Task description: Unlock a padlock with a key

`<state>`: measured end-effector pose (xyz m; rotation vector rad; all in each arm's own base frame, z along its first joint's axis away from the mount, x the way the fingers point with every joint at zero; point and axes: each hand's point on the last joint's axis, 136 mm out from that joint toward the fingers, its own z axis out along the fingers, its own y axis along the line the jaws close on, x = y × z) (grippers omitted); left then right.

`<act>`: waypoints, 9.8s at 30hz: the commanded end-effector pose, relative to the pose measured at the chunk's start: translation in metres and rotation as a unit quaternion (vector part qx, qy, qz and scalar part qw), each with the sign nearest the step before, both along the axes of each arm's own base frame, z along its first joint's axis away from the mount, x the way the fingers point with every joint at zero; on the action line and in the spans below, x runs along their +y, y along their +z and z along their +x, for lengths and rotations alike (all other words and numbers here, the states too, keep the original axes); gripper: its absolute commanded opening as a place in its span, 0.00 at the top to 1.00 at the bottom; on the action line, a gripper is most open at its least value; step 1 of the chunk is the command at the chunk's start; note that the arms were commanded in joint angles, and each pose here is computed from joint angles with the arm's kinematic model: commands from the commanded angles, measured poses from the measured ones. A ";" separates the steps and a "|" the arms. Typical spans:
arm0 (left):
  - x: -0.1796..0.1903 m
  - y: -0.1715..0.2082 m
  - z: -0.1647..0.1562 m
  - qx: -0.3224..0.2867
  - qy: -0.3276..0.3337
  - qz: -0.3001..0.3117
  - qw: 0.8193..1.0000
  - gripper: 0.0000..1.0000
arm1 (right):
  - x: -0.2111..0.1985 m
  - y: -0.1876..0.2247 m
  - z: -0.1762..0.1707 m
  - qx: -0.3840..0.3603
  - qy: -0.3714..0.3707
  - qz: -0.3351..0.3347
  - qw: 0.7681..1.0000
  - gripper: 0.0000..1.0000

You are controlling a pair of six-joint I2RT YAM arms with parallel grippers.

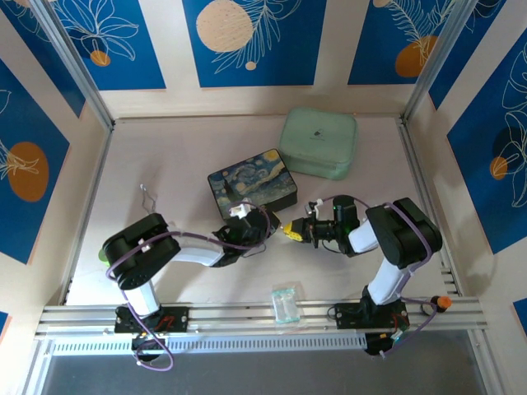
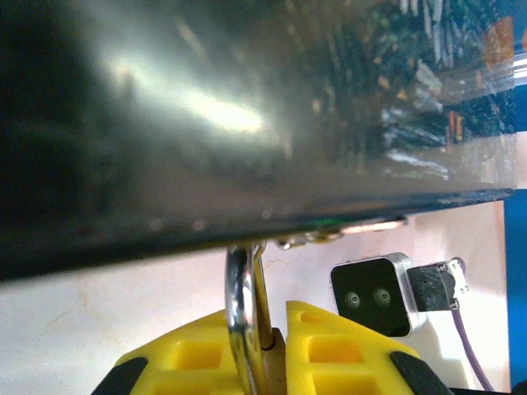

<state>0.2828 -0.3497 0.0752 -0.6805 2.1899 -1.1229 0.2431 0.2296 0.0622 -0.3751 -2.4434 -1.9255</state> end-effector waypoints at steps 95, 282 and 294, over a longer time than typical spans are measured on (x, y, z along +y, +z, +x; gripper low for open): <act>-0.004 0.070 0.004 -0.019 -0.033 -0.019 0.999 1.00 | -0.008 -0.021 0.012 0.075 -0.026 0.055 0.995 1.00; -0.019 -0.026 -0.004 0.022 0.057 -0.099 0.993 1.00 | -0.057 -0.019 0.011 -0.002 -0.080 -0.033 0.996 0.65; -0.017 -0.038 -0.005 0.035 0.048 -0.087 0.994 1.00 | -0.055 -0.046 -0.013 -0.028 -0.025 -0.259 0.965 0.87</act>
